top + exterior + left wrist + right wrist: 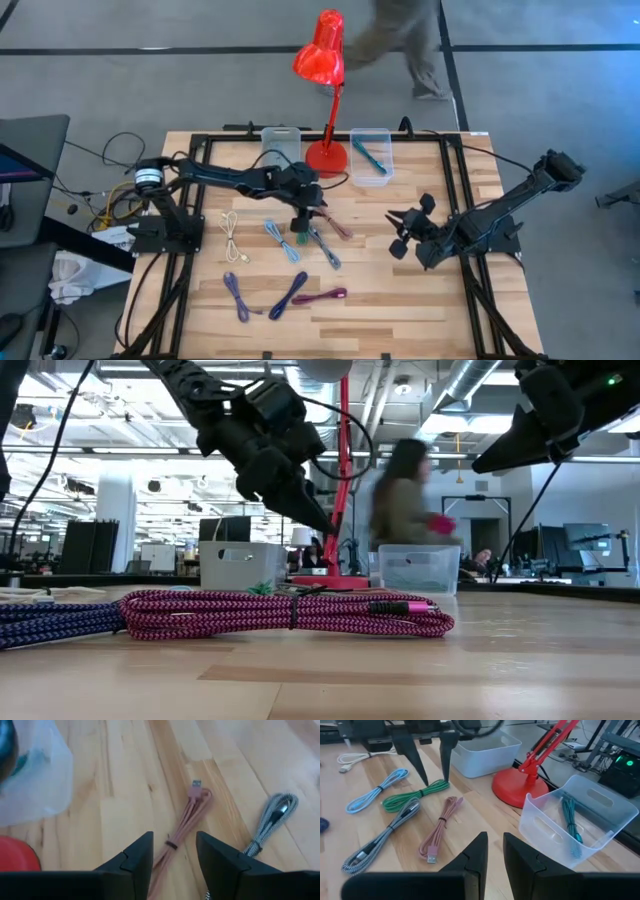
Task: Pick & Place USB Port
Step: Put the light brown charger cable into the gray bin
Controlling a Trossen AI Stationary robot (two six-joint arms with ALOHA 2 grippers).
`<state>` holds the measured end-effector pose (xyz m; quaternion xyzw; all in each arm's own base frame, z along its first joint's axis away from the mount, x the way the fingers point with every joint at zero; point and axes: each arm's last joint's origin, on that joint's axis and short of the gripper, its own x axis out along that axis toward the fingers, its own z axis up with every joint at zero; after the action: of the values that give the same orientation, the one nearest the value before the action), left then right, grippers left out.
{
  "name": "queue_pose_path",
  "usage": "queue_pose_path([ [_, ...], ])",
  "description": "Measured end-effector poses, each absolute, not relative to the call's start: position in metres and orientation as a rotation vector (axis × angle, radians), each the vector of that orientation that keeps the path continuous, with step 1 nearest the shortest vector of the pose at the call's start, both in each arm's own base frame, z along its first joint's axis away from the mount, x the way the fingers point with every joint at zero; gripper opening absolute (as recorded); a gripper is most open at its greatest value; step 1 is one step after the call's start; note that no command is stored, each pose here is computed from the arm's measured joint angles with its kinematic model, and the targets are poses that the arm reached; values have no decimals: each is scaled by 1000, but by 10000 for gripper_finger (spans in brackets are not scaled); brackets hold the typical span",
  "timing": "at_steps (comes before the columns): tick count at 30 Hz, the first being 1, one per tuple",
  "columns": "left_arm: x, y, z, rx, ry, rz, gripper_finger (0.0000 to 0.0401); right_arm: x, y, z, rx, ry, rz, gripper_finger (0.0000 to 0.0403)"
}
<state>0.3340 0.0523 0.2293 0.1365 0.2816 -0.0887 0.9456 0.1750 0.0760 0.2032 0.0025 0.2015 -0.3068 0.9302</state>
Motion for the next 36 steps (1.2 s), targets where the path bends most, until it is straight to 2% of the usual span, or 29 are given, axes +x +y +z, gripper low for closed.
queue_pose_path([
  [4, 339, 53, 227, 276, 583, -182, 151, 174, 76, 202, -7, 422, -627, 53],
  [12, 345, 56, 208, 278, 650, -147, 179, 173, 76, 202, -41, 441, -623, 53],
  [17, 347, 56, 204, 292, 655, -155, 174, 170, 80, 200, -50, 467, -584, 53],
  [24, 350, 56, 208, 309, 602, -145, 161, 148, 99, 210, -133, 329, -558, 53],
  [36, 350, 57, 209, 262, 593, -128, 158, 126, 93, 222, -131, 354, -450, 53],
])
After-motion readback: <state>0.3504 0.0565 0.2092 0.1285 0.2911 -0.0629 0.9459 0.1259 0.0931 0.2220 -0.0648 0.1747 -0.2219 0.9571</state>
